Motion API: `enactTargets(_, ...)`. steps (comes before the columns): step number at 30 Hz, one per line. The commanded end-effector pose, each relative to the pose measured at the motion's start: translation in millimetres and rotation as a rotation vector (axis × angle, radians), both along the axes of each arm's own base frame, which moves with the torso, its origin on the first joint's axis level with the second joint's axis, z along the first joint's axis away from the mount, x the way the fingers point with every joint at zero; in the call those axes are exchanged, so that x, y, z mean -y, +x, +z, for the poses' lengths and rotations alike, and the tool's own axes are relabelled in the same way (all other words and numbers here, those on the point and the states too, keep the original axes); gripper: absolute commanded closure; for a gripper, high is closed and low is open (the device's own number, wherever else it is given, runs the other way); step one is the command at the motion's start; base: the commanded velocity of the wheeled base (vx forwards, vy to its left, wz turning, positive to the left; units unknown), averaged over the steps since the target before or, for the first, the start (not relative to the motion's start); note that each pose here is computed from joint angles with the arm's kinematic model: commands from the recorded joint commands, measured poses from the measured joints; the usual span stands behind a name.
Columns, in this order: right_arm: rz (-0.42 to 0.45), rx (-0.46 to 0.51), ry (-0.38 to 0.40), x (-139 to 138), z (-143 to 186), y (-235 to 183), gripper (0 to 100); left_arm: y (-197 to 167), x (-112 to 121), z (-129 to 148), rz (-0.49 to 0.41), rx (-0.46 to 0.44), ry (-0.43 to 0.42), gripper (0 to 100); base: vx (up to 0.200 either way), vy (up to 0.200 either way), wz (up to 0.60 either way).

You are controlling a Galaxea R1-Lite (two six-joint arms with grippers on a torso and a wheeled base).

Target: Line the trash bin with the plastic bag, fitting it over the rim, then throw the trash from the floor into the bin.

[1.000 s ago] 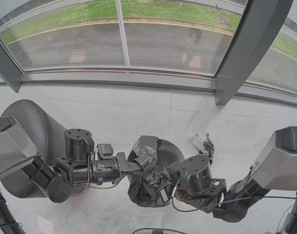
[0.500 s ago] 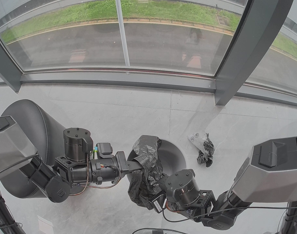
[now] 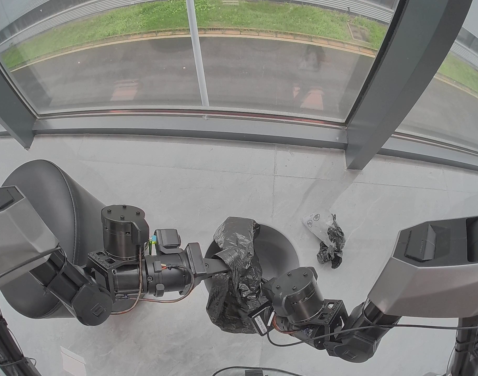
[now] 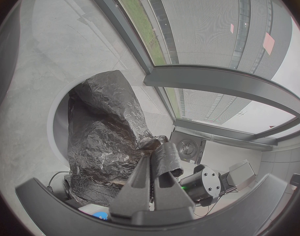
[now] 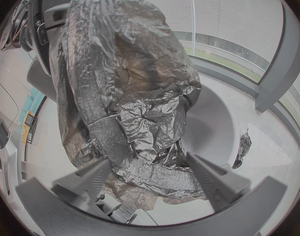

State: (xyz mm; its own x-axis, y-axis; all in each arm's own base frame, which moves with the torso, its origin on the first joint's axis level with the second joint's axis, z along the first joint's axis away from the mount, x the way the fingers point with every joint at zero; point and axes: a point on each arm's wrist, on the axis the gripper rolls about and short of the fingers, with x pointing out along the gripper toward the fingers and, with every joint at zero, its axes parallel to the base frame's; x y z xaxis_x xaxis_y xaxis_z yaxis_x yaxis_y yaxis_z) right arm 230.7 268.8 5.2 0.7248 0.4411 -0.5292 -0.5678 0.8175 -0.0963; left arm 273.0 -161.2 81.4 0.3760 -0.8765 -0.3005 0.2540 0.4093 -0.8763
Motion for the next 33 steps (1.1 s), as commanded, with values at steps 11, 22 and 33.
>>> enactTargets(11,-0.007,0.023,0.028,2,3,1,100,0,0,0,0.000,-0.002,0.001,100,0.000,0.000,0.00)
enactTargets(22,-0.060,0.096,0.079,21,37,15,100,-13,-4,4,-0.007,0.038,-0.020,100,0.000,0.000,0.00)
enactTargets(33,-0.085,0.148,0.074,32,51,26,100,-12,-3,-7,-0.009,0.056,-0.015,100,0.000,0.000,0.00)
